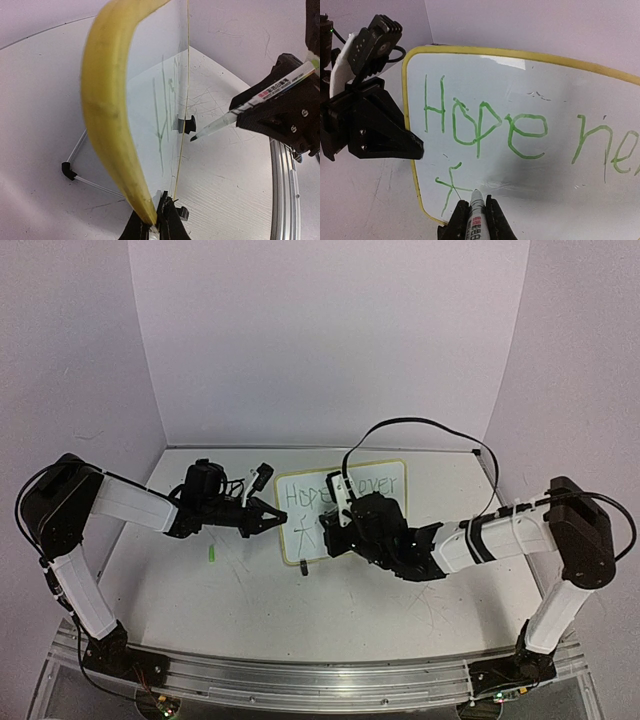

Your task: Write a sentence on the whiteboard

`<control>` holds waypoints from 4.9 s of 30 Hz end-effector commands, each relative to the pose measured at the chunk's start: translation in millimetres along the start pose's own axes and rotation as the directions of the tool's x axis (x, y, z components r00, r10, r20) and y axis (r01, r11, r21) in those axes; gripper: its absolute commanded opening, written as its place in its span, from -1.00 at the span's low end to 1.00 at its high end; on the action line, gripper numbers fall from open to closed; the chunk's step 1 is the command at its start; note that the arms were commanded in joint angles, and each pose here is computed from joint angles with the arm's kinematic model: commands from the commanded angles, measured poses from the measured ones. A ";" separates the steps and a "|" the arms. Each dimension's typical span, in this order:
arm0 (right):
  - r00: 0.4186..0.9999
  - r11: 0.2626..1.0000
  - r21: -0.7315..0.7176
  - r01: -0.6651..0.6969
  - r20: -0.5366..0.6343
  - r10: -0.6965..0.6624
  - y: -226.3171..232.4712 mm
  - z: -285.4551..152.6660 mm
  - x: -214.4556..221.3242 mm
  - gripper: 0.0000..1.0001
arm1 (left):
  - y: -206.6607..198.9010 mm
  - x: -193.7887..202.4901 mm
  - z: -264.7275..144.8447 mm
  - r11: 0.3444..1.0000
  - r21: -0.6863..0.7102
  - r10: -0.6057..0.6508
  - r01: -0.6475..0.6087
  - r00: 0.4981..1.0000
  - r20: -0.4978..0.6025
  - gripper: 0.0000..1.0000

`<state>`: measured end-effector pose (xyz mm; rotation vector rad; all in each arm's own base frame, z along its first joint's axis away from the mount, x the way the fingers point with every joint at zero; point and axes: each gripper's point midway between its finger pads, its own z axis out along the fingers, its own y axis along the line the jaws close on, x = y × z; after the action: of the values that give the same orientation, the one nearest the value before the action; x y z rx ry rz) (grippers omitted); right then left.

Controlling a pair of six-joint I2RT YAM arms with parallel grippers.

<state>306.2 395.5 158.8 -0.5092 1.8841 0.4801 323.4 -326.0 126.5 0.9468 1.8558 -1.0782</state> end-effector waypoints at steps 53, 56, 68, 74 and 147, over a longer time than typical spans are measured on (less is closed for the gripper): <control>0.999 0.987 0.159 -0.031 0.027 0.027 -21.8 12.8 -3.1 -1.00 | 41.8 26.4 -0.8 0.979 -0.197 0.025 -0.044 0.995 -0.095 -1.00; 0.999 0.987 0.159 -0.029 0.029 0.025 -21.6 13.5 -4.3 -1.00 | 41.7 26.3 -0.4 0.980 -0.196 0.025 -0.044 0.995 -0.095 -1.00; 0.999 0.987 0.156 -0.027 0.031 0.023 -21.8 15.9 -6.8 -1.00 | 41.7 25.7 -0.2 0.980 -0.196 0.027 -0.045 0.995 -0.095 -1.00; 0.999 0.988 0.154 -0.028 0.031 0.024 -22.0 16.6 -6.8 -1.00 | 42.0 27.1 0.0 0.980 -0.196 0.025 -0.044 0.995 -0.098 -1.00; 0.995 0.996 0.076 -0.046 -0.079 0.052 -5.3 18.2 40.1 -1.00 | 42.7 27.9 0.9 0.979 -0.198 0.024 -0.045 0.994 -0.106 -1.00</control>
<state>309.3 405.0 121.9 -0.4530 1.9645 0.4561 324.9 -327.6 124.8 0.9430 1.8662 -1.0676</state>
